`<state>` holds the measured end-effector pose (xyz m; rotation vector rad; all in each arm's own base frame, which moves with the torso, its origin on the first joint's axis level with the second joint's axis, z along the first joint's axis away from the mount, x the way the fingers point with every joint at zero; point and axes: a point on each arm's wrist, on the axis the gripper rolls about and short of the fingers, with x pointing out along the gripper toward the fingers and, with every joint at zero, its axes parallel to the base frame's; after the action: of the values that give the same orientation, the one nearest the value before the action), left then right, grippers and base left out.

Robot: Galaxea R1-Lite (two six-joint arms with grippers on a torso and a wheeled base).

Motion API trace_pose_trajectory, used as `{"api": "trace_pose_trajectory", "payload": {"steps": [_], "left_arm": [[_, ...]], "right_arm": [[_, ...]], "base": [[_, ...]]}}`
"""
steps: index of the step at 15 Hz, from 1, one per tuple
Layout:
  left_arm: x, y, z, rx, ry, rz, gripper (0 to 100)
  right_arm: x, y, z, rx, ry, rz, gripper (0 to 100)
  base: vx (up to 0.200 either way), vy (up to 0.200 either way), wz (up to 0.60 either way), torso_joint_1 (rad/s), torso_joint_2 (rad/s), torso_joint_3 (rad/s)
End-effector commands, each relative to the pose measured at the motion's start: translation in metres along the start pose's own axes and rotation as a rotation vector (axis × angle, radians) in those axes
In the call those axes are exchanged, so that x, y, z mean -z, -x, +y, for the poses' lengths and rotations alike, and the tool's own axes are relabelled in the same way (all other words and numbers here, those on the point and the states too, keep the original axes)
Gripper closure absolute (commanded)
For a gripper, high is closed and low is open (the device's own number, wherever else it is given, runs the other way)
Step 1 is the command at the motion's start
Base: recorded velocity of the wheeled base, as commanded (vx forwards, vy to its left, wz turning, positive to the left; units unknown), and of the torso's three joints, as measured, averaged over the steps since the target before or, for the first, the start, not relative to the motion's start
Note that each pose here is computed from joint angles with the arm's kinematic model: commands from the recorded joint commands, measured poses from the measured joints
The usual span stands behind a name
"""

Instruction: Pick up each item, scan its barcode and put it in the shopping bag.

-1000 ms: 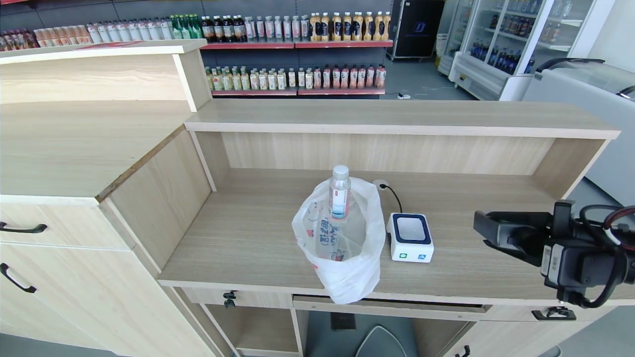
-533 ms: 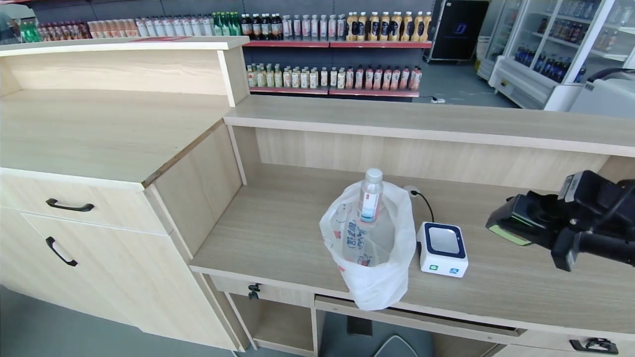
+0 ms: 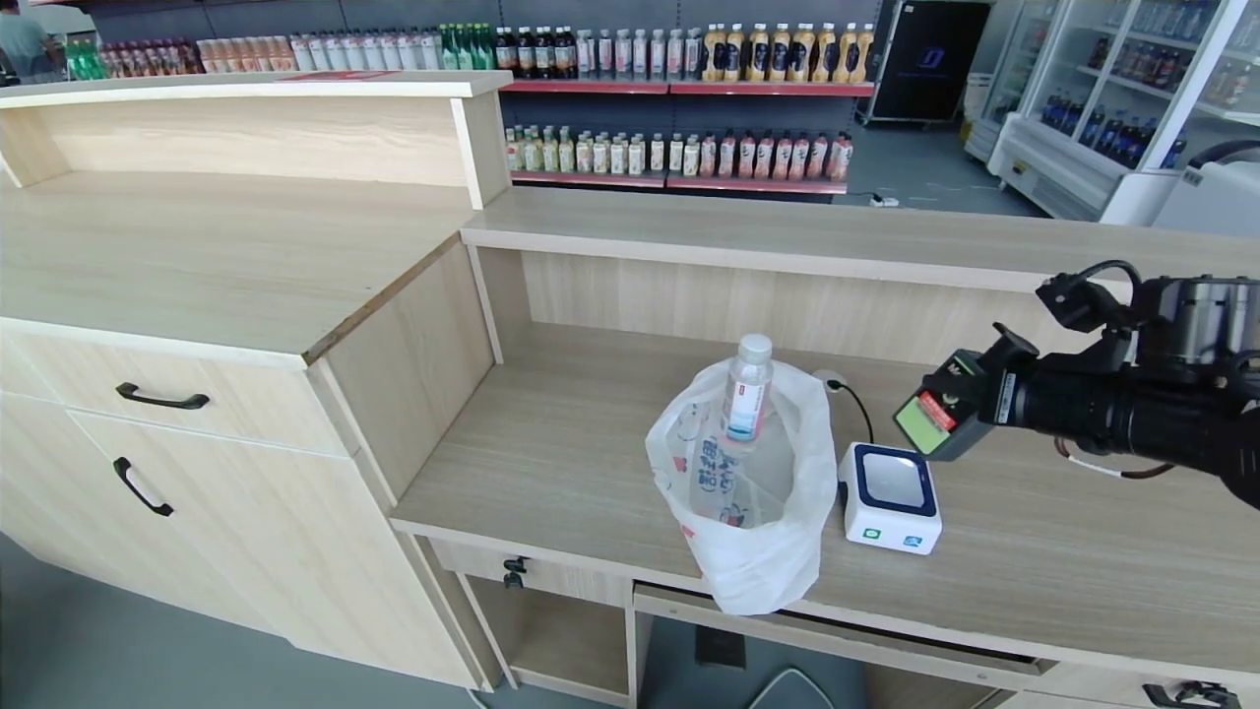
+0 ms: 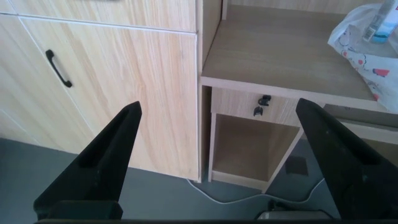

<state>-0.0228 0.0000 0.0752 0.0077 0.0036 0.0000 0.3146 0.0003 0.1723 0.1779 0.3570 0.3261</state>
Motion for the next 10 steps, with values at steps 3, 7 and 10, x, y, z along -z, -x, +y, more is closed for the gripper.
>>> {"api": "trace_pose_trajectory", "payload": {"steps": [3,7,10], "left_arm": [[0.0,0.0,0.0,0.0,0.0,-0.001,0],[0.0,0.0,0.0,0.0,0.0,-0.001,0],[0.0,0.0,0.0,0.0,0.0,-0.001,0]], "right_arm": [[0.032,-0.043,-0.027,-0.017,-0.115,0.121,100],[0.031,-0.059,-0.028,-0.107,-0.114,0.132,100],[0.032,-0.068,-0.025,-0.121,-0.107,0.136,100]], "base": [[0.0,0.0,0.0,0.0,0.0,0.0],[0.0,0.0,0.0,0.0,0.0,0.0],[0.0,0.0,0.0,0.0,0.0,0.0]]}}
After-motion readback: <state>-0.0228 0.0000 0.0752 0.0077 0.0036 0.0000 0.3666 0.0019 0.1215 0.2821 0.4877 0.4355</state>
